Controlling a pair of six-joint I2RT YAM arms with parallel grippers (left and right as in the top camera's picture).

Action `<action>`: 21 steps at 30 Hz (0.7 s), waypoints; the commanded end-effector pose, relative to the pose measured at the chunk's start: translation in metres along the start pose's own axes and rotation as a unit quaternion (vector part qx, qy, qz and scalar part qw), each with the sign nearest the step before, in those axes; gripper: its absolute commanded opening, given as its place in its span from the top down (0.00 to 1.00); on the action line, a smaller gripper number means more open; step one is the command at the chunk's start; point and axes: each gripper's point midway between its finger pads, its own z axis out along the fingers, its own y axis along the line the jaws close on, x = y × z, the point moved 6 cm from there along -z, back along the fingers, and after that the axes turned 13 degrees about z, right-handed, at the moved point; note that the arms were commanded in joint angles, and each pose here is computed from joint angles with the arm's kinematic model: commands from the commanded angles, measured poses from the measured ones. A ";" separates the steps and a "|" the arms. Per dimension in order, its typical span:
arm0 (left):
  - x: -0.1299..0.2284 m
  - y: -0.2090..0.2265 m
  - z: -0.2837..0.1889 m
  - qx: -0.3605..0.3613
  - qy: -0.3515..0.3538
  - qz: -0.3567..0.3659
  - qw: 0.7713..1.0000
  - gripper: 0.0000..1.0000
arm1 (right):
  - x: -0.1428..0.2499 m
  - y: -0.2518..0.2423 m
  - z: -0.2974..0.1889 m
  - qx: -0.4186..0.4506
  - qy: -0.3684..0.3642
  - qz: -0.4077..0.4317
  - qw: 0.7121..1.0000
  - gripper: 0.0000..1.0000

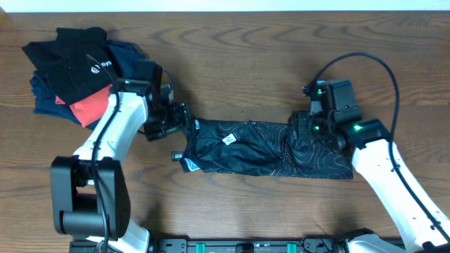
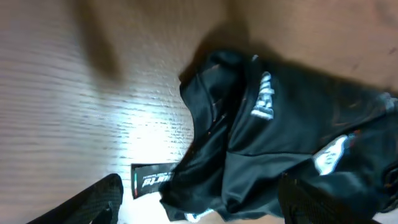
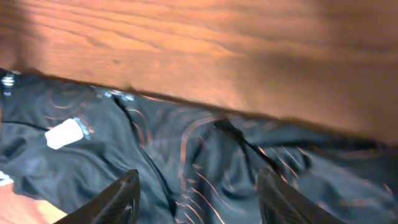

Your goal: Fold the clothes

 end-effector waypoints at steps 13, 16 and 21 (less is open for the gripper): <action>0.034 -0.034 0.084 0.167 0.114 0.038 0.979 0.17 | 0.002 -0.026 -0.006 0.055 0.010 0.048 0.997 0.41; 0.040 -0.043 0.089 0.173 0.128 0.048 0.975 0.30 | 0.001 -0.026 -0.006 0.055 0.009 0.048 0.997 0.41; 0.036 -0.040 0.085 0.157 0.120 0.051 0.979 0.91 | 0.002 -0.026 -0.006 0.056 0.010 0.048 0.997 0.41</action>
